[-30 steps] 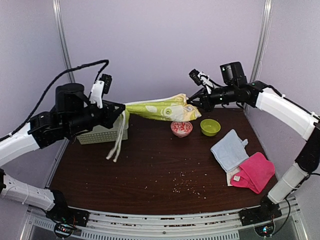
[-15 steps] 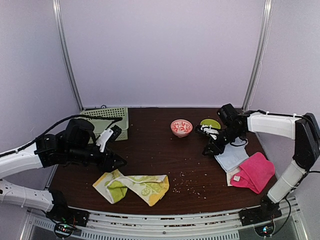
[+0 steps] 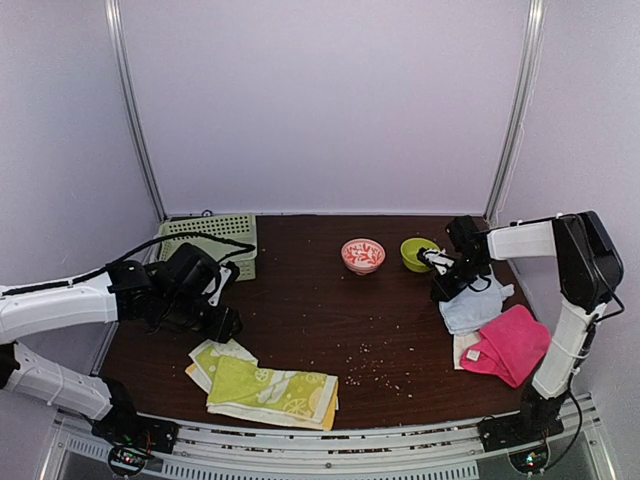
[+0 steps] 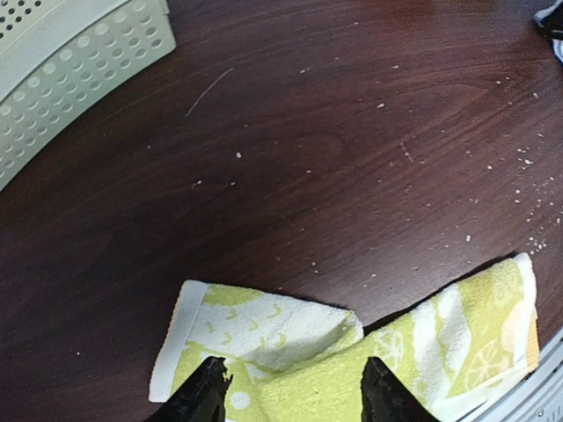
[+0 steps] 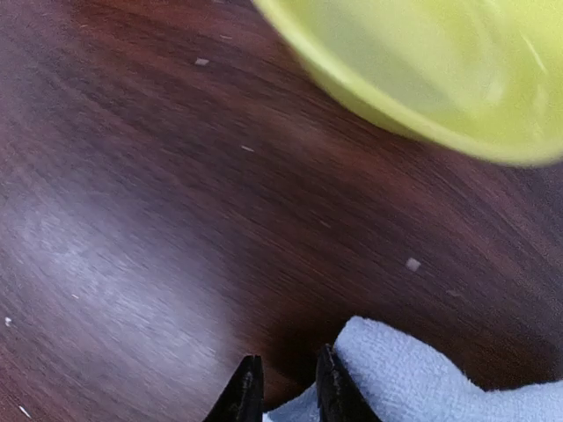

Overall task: Roll the towels
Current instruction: Adjust the towel at the center of the board, then pick up the towel from the center of the board.

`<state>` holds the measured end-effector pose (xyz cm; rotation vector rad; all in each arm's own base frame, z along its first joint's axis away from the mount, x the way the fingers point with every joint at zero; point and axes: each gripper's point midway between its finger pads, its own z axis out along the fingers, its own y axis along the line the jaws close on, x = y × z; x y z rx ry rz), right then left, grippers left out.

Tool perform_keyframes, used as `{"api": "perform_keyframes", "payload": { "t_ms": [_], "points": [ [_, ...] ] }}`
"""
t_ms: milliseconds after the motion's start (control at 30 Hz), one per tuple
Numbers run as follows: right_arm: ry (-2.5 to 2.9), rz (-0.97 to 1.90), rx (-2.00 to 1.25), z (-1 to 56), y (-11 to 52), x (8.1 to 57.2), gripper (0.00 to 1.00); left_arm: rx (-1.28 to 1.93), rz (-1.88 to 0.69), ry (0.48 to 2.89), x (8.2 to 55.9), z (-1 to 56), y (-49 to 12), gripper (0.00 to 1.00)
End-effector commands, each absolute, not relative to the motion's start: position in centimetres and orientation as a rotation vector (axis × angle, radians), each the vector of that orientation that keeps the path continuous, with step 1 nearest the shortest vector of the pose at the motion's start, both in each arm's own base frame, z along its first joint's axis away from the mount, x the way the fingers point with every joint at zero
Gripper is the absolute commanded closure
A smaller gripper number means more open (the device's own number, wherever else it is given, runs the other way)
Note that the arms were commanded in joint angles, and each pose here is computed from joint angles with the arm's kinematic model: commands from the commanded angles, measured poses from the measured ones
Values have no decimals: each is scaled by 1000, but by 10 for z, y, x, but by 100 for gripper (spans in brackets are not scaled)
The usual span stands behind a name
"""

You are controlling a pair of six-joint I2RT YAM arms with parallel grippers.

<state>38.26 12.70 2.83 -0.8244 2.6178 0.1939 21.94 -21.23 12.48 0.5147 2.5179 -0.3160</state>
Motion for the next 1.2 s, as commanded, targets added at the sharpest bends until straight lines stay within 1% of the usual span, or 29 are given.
{"api": "perform_keyframes", "payload": {
  "t_ms": [0,100,167,200,233,300,367,500,567,600,700,767,867,933,1033,1100,1167],
  "points": [
    [2586,103,-733,52,100,382,78,397,-151,2567,225,111,-186,45],
    [2555,189,-766,66,116,374,78,292,-16,2632,228,98,-161,45],
    [2495,331,-863,80,140,363,76,223,46,2659,229,94,-147,43],
    [2450,416,-934,87,155,353,76,183,56,2669,229,93,-142,41],
    [2399,495,-1010,95,170,342,75,138,45,2687,229,91,-138,37],
    [2281,640,-1203,107,203,312,74,51,25,2724,227,85,-129,33],
    [2165,717,-1401,114,230,277,73,-26,-7,2754,224,76,-119,33],
    [1988,707,-1710,112,278,217,72,-103,-141,2770,229,68,-122,36],
    [1897,716,-1840,112,295,187,72,-125,-165,2799,226,58,-121,37],
    [1851,715,-1896,111,303,173,72,-129,-146,2815,224,53,-118,36],
    [1701,648,-1986,113,322,150,71,-141,-112,2839,220,40,-114,30],
    [1642,603,-2049,107,334,137,69,-146,-129,2851,217,32,-116,30],
    [1621,522,-2094,93,354,128,69,-151,-133,2869,213,23,-115,37],
    [1588,461,-2114,86,367,122,71,-144,-172,2863,213,21,-119,43],
    [1539,392,-2131,80,384,119,73,-133,-194,2855,216,20,-123,60],
    [1516,411,-2154,78,393,113,73,-125,-201,2860,216,18,-124,67],
    [1494,438,-2182,76,400,104,73,-119,-215,2859,216,18,-126,81]
  ]
}}
